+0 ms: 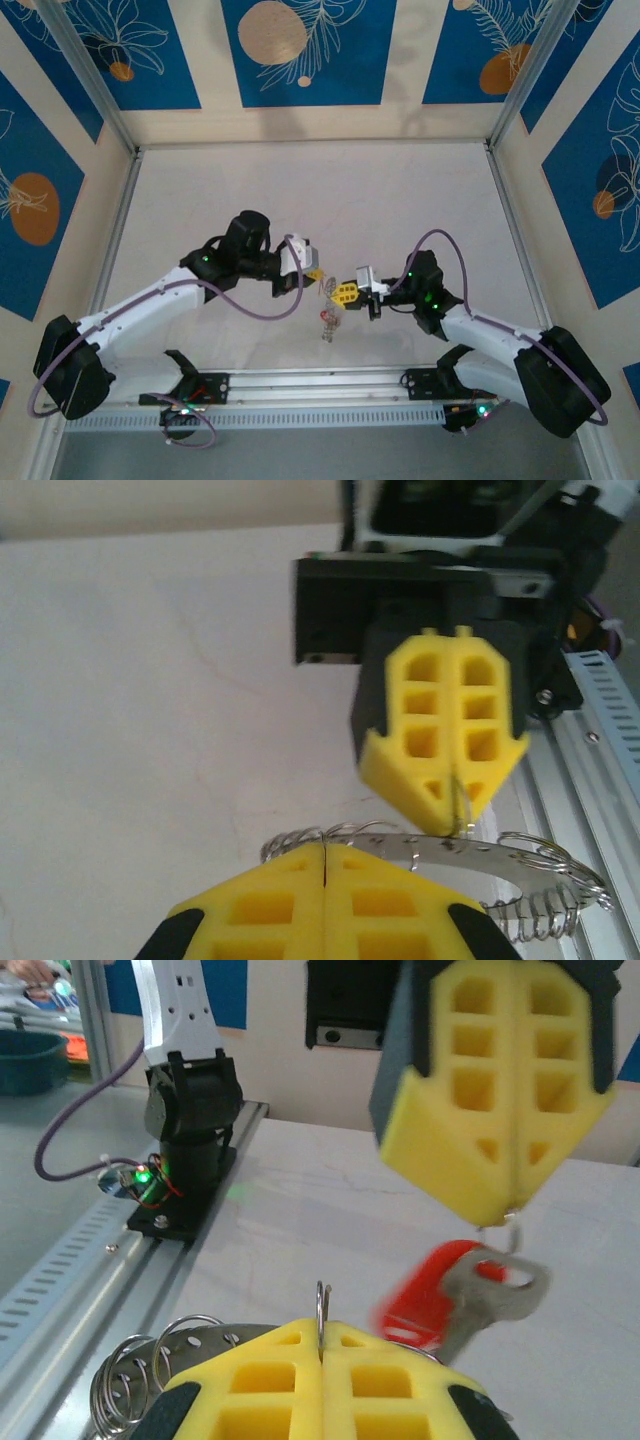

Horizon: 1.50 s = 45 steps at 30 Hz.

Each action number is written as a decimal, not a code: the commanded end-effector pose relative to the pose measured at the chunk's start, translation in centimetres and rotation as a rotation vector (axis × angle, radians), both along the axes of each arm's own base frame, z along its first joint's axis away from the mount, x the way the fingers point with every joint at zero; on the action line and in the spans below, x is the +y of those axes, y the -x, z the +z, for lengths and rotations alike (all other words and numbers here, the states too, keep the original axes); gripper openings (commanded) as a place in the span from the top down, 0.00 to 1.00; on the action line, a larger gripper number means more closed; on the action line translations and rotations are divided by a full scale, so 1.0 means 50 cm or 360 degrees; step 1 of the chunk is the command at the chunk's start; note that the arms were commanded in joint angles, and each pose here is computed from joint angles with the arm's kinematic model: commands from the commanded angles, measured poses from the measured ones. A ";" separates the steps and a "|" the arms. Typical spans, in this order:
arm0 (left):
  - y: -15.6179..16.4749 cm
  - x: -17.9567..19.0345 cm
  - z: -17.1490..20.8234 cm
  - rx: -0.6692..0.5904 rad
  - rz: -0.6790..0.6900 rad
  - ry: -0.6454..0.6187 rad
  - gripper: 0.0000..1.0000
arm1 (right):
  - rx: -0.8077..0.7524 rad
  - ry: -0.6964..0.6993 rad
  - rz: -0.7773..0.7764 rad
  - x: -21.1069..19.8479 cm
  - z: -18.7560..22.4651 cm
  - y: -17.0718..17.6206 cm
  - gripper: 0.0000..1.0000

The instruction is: Put the keys on the keyring

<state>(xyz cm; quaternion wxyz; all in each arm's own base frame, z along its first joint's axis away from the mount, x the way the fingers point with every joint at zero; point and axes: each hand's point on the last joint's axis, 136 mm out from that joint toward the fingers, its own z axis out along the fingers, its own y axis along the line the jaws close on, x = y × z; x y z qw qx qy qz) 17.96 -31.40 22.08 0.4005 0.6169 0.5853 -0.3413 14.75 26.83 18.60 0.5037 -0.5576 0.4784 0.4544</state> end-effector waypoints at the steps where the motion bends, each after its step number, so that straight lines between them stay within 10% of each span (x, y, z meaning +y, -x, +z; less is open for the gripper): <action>1: 0.047 -0.006 0.014 -0.0133 -0.0216 0.0112 1.00 | -0.0001 -0.0108 0.0095 0.004 0.049 0.009 1.00; 45: 0.096 -0.007 -0.010 -0.0263 -0.0383 0.0082 1.00 | 0.0175 -0.0123 -0.0041 0.007 0.060 -0.024 1.00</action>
